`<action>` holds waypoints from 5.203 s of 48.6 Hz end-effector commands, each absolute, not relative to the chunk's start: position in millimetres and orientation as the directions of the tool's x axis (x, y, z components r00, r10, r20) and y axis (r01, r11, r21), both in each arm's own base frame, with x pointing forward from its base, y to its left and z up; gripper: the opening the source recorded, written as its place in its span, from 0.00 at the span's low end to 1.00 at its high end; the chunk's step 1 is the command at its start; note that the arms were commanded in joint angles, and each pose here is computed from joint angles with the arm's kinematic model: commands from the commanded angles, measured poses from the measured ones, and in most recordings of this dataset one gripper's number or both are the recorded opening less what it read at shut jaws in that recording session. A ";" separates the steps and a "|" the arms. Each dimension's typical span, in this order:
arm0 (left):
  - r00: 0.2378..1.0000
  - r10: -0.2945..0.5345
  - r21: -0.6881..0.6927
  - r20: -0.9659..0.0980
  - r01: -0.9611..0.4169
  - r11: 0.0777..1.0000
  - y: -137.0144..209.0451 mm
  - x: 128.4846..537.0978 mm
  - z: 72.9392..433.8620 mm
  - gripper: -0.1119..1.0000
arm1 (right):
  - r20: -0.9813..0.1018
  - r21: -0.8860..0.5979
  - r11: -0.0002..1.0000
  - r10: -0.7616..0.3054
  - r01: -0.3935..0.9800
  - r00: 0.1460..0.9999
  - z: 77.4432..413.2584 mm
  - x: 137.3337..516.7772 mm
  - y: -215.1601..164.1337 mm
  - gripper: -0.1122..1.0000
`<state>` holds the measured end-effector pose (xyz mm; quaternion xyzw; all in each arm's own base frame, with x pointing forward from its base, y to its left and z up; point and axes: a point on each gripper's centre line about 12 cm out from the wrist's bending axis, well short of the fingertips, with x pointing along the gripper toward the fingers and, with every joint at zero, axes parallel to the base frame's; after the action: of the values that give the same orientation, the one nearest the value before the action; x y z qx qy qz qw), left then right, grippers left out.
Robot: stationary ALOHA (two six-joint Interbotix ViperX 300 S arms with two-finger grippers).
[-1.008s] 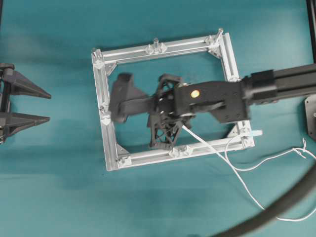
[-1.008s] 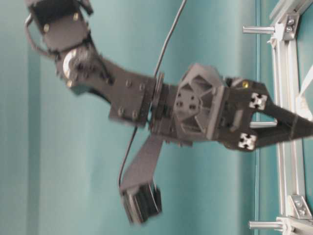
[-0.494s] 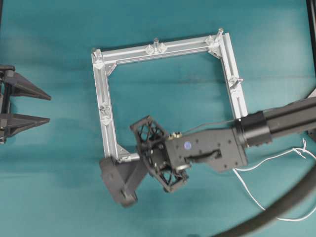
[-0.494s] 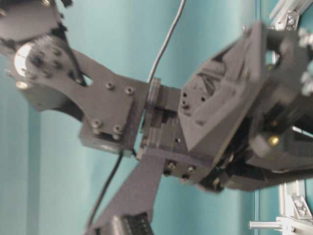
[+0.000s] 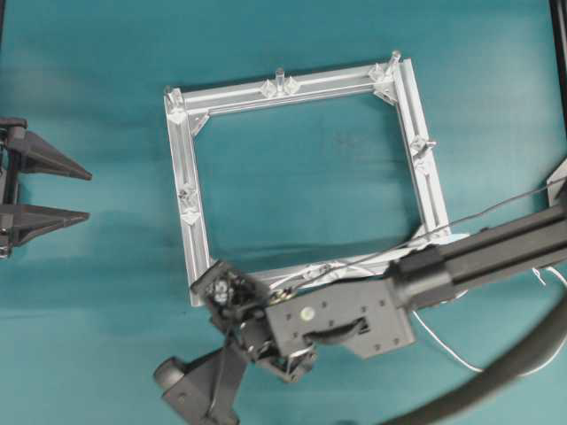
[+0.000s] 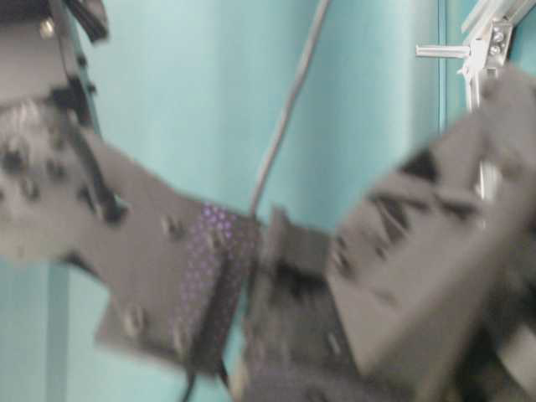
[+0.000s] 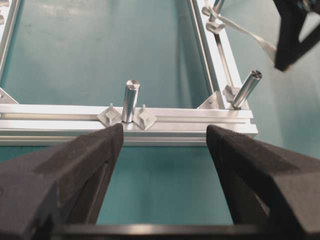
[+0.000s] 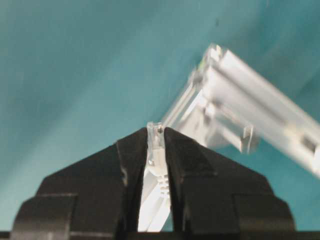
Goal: Move the cable alternately left and right between 8 pins so it hooks onto each one.
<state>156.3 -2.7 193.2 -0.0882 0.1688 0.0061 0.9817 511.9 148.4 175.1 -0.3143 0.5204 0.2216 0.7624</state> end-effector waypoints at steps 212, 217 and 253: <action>0.953 -0.016 -0.170 -0.302 -0.038 0.985 -2.4 160.3 205.5 0.80 | -0.627 -0.086 0.857 -0.444 0.509 0.640 210.3 631.6 -151.5 0.22; 0.953 -0.014 -0.170 -0.303 -0.039 0.985 -2.2 160.2 204.9 0.80 | -0.598 -0.081 0.821 -0.493 0.565 0.632 212.1 630.3 -161.8 0.22; 0.948 -0.014 -0.168 -0.316 -0.041 0.985 -2.2 158.8 199.7 0.80 | -0.596 -0.067 0.535 -0.699 0.842 0.396 198.5 602.5 -183.4 0.22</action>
<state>157.0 -2.7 195.6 -0.0868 0.1658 0.0057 0.9823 604.9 -188.3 177.4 0.1220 0.3025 -0.4634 0.8239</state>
